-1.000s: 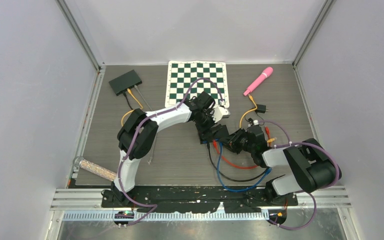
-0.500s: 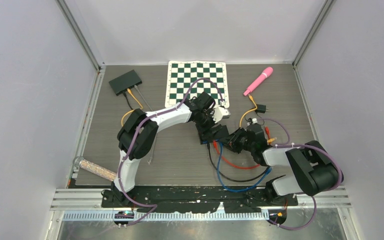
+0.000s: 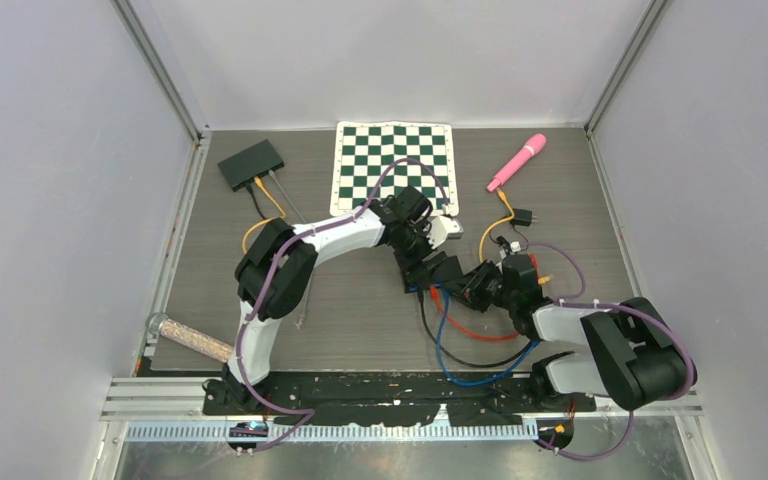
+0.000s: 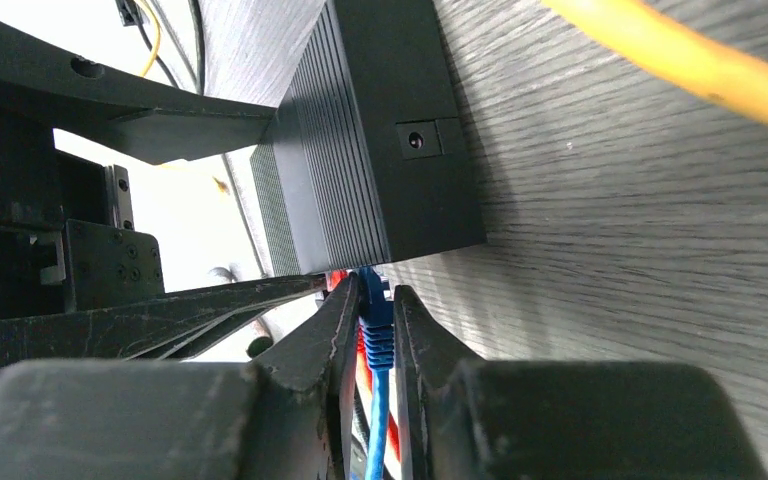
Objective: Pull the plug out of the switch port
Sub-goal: Pull the connector from the switch port.
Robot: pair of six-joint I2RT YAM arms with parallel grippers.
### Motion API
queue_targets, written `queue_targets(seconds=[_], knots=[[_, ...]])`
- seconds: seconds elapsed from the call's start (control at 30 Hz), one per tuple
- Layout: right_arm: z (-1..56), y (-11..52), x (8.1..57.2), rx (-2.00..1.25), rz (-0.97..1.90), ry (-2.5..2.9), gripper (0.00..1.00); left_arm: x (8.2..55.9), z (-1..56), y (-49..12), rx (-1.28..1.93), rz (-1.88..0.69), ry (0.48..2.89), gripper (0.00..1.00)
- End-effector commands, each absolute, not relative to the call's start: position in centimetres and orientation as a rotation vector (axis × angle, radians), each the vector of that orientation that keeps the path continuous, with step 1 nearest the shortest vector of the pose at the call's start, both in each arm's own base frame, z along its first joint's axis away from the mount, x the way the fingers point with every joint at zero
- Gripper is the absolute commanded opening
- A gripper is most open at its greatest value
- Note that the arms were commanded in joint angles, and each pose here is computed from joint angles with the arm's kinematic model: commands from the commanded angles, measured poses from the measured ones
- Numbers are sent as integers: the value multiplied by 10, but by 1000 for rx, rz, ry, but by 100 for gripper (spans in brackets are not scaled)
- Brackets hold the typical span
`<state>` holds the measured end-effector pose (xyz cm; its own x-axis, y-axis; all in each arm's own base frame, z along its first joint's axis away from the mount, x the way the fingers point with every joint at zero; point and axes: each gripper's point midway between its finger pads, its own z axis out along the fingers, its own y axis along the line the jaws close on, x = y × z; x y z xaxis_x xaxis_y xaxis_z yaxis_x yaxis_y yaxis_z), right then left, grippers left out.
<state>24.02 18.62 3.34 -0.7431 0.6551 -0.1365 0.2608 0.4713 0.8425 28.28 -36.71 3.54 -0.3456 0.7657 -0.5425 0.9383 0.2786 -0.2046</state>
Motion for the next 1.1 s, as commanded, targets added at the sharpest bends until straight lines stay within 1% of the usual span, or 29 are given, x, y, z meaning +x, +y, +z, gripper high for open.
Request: queue_targets(seconds=[0.0, 0.13, 0.2, 0.27, 0.33, 0.37, 0.43, 0.53, 0.63, 0.7, 0.77, 0.8, 0.87, 0.9, 0.93, 0.97, 1.07], knots=[[28, 185, 228, 762, 1209, 2368, 5, 290, 25, -350, 1518, -625, 2280, 26], [38, 184, 233, 699, 1154, 2359, 5, 292, 26, -350, 1513, -616, 2277, 26], [44, 190, 228, 683, 1247, 2340, 5, 292, 27, -350, 1514, -614, 2274, 26], [47, 194, 228, 668, 1283, 2330, 5, 293, 28, -349, 1510, -612, 2273, 26], [43, 191, 228, 642, 1211, 2361, 5, 294, 28, -350, 1500, -610, 2278, 26], [33, 186, 221, 632, 1151, 2418, 5, 295, 28, -349, 1486, -607, 2286, 26], [32, 183, 218, 611, 1123, 2437, 5, 297, 29, -350, 1459, -601, 2290, 25], [34, 190, 211, 618, 1211, 2422, 5, 301, 31, -351, 1450, -588, 2291, 25], [35, 189, 212, 628, 1211, 2406, 5, 297, 31, -352, 1486, -609, 2281, 26], [42, 184, 220, 626, 1176, 2352, 5, 291, 32, -352, 1517, -646, 2265, 30], [58, 179, 230, 598, 1136, 2284, 5, 288, 32, -351, 1527, -658, 2255, 39], [72, 177, 235, 563, 1118, 2244, 5, 286, 32, -350, 1530, -658, 2249, 45], [91, 167, 243, 541, 1042, 2183, 5, 285, 32, -348, 1535, -657, 2243, 63], [109, 161, 251, 535, 1013, 2115, 5, 285, 32, -348, 1536, -657, 2242, 69], [108, 155, 249, 535, 972, 2128, 5, 285, 33, -348, 1535, -661, 2238, 73], [122, 148, 253, 532, 939, 2079, 5, 284, 33, -349, 1537, -665, 2238, 75], [125, 134, 252, 574, 879, 2088, 5, 286, 35, -349, 1527, -658, 2232, 77]])
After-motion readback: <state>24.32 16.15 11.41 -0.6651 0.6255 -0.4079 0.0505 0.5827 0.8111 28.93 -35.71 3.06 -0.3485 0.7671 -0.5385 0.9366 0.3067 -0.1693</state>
